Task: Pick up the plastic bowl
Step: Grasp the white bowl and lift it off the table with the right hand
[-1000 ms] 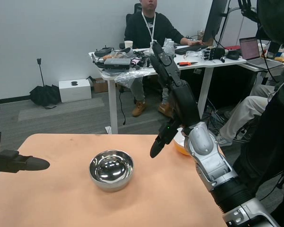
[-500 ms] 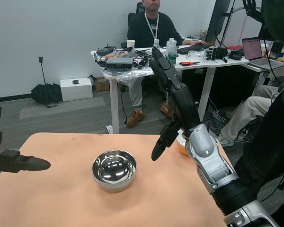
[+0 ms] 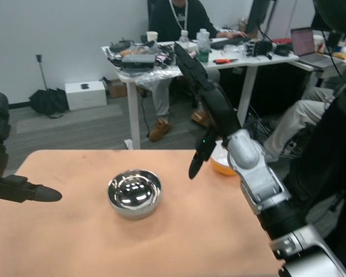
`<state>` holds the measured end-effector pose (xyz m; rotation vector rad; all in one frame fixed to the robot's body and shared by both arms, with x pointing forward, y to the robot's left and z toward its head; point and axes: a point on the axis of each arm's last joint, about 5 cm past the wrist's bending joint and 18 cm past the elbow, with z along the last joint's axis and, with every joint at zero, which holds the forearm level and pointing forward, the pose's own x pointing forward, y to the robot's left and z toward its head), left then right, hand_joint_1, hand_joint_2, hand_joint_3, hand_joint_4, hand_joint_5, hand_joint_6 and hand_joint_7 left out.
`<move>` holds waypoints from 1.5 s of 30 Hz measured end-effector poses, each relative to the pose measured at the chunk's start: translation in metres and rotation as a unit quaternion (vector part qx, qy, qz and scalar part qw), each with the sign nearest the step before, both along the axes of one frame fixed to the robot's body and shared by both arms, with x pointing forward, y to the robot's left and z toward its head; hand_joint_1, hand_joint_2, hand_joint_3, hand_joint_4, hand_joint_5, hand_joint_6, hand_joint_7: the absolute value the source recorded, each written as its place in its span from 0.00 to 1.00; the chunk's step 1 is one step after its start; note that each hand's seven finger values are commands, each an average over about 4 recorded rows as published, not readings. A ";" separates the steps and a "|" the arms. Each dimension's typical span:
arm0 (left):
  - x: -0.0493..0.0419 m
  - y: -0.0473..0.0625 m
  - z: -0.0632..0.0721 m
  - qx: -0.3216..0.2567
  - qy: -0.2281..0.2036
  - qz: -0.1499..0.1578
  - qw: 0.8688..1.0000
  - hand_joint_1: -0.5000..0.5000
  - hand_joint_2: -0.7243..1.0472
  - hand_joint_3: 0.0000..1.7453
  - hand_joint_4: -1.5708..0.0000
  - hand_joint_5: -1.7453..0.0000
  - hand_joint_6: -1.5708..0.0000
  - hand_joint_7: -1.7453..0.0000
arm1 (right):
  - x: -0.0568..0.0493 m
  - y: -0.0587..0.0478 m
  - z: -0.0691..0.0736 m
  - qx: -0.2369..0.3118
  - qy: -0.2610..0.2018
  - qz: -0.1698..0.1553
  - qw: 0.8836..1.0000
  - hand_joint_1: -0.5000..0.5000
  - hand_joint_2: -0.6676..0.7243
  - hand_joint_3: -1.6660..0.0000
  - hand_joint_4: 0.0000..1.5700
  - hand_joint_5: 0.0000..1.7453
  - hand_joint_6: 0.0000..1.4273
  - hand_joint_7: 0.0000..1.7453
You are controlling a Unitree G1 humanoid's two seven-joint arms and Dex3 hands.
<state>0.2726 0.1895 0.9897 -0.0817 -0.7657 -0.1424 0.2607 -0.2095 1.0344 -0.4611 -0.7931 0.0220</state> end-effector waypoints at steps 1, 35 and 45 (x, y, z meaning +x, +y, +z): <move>0.0002 0.000 0.000 0.002 0.003 -0.002 1.000 0.00 0.30 0.03 1.00 1.00 1.00 1.00 | -0.001 -0.002 0.002 -0.007 0.006 -0.008 1.000 0.08 0.91 1.00 0.00 0.00 0.00 0.00; 0.0074 -0.004 -0.005 0.018 0.035 -0.026 0.999 0.00 0.31 0.00 1.00 1.00 1.00 1.00 | 0.058 -0.030 -0.019 -0.256 0.441 -0.242 0.826 0.09 0.68 1.00 0.00 0.00 0.00 0.00; 0.0095 -0.005 -0.010 0.018 0.051 -0.027 0.998 0.00 0.30 0.04 1.00 1.00 1.00 1.00 | 0.061 -0.039 -0.033 -0.265 0.523 -0.272 0.763 0.10 0.65 1.00 0.00 0.00 0.00 0.00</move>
